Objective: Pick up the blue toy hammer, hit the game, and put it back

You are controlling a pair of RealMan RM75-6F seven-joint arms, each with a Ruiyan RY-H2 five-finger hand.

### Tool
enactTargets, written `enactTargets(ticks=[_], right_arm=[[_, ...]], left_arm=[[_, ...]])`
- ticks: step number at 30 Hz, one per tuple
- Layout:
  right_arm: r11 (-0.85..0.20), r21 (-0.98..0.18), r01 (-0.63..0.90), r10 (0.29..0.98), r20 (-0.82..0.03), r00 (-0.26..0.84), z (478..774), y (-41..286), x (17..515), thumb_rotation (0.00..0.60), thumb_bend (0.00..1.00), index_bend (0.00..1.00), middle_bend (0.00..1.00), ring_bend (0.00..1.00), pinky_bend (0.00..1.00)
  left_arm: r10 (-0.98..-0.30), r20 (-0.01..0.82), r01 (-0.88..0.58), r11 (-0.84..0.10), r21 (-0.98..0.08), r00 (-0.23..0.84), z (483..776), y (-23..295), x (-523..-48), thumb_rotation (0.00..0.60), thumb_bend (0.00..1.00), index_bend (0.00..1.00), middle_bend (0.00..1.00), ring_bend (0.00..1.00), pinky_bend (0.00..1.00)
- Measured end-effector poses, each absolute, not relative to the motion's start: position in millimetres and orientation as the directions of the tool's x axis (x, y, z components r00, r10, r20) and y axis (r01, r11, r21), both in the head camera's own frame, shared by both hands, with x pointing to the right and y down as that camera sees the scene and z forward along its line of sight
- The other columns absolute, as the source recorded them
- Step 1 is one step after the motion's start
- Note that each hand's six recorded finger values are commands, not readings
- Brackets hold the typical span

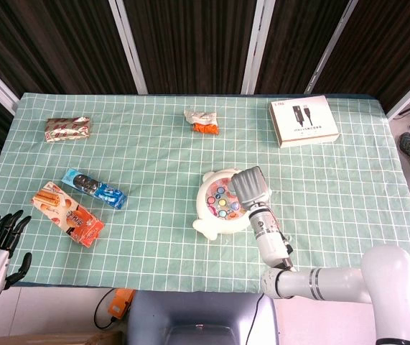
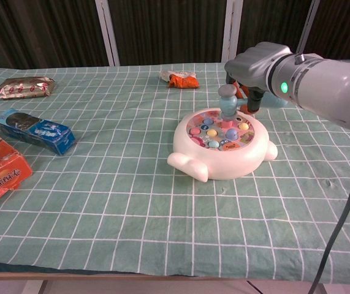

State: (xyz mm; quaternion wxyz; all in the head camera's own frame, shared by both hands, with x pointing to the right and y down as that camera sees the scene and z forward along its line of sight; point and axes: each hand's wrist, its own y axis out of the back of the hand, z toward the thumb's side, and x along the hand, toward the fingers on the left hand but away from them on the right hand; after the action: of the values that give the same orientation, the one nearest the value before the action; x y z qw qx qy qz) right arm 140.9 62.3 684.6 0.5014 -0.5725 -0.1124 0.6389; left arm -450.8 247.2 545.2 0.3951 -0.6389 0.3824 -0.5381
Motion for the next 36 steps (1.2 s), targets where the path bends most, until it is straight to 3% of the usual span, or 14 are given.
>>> enactTargets(ticks=[10, 36], right_arm=[[-0.474, -0.767, -0.433, 0.806, -0.575, 0.137, 675.4, 41.2, 144.9, 0.600, 0.63, 0.94, 0.66, 0.62, 0.66], [-0.531, -0.692, -0.489, 0.770, -0.635, 0.063, 700.1, 41.4, 142.5, 0.600, 0.63, 0.94, 0.66, 0.62, 0.66]], left_arm=[[-0.912, 0.392, -0.062, -0.401, -0.914, 0.121, 546.9, 246.4, -452.3, 0.600, 0.48, 0.01, 0.00, 0.00, 0.01], [-0.917, 0.384, -0.073, -0.393, -0.917, 0.107, 544.8, 243.1, -456.4, 0.600, 0.48, 0.01, 0.00, 0.00, 0.01]])
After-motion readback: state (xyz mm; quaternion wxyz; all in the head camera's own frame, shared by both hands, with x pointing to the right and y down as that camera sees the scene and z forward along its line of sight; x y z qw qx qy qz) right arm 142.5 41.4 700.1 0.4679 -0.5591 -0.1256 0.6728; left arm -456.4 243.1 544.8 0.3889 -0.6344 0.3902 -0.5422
